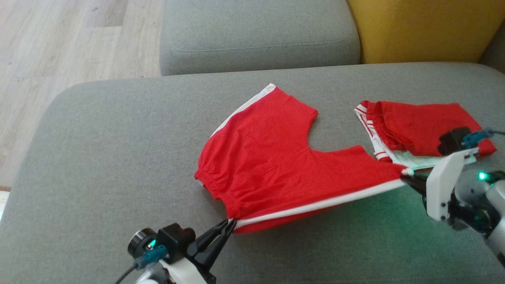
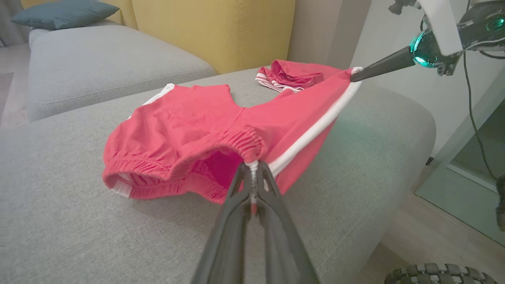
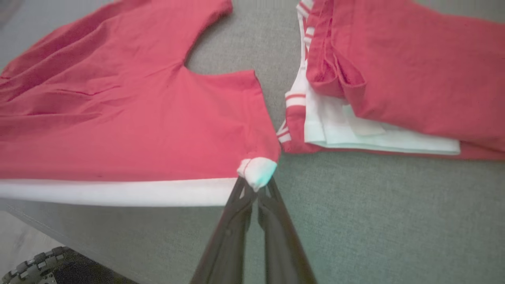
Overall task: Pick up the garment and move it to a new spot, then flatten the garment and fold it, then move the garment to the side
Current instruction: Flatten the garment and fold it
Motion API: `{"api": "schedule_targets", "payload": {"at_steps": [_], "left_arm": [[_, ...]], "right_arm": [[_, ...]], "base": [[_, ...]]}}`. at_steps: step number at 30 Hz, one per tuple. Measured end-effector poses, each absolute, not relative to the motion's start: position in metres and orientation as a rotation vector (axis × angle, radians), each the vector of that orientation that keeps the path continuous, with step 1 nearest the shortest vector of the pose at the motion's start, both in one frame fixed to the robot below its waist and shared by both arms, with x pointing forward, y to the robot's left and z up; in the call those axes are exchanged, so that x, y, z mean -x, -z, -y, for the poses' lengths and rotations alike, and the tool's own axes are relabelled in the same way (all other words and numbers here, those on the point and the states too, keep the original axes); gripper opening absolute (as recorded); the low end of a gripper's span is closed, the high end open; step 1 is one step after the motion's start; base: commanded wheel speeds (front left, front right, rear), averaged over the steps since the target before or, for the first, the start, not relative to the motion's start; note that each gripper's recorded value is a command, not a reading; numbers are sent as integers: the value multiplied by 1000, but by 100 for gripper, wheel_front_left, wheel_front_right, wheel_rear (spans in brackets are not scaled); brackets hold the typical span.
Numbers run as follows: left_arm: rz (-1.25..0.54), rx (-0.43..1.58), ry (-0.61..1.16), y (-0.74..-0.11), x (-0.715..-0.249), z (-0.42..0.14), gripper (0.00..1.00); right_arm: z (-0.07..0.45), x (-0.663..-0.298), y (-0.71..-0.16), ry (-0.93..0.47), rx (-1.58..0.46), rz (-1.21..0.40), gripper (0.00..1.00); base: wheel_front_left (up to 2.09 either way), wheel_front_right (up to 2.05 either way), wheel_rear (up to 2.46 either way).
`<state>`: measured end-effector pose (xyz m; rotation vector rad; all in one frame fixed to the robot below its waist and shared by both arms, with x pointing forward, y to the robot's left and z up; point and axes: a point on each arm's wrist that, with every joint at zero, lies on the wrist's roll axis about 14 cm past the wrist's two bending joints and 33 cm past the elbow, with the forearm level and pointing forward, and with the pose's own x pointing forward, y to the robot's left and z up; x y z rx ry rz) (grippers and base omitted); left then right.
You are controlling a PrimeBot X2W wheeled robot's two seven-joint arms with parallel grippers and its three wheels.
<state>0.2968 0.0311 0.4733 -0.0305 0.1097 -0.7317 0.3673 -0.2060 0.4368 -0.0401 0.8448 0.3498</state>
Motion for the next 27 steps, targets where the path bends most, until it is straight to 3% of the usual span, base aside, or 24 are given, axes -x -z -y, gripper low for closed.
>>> {"api": "schedule_targets", "payload": {"at_steps": [12, 27], "left_arm": [[-80, 72, 637, -488, -312, -48, 0], [-50, 82, 537, -497, -372, -69, 0]], "right_arm": [[185, -403, -457, -393, 90, -752, 0], [140, -505, -493, -443, 188, -616, 0]], "base": [[0, 0, 0], [0, 0, 0]]}}
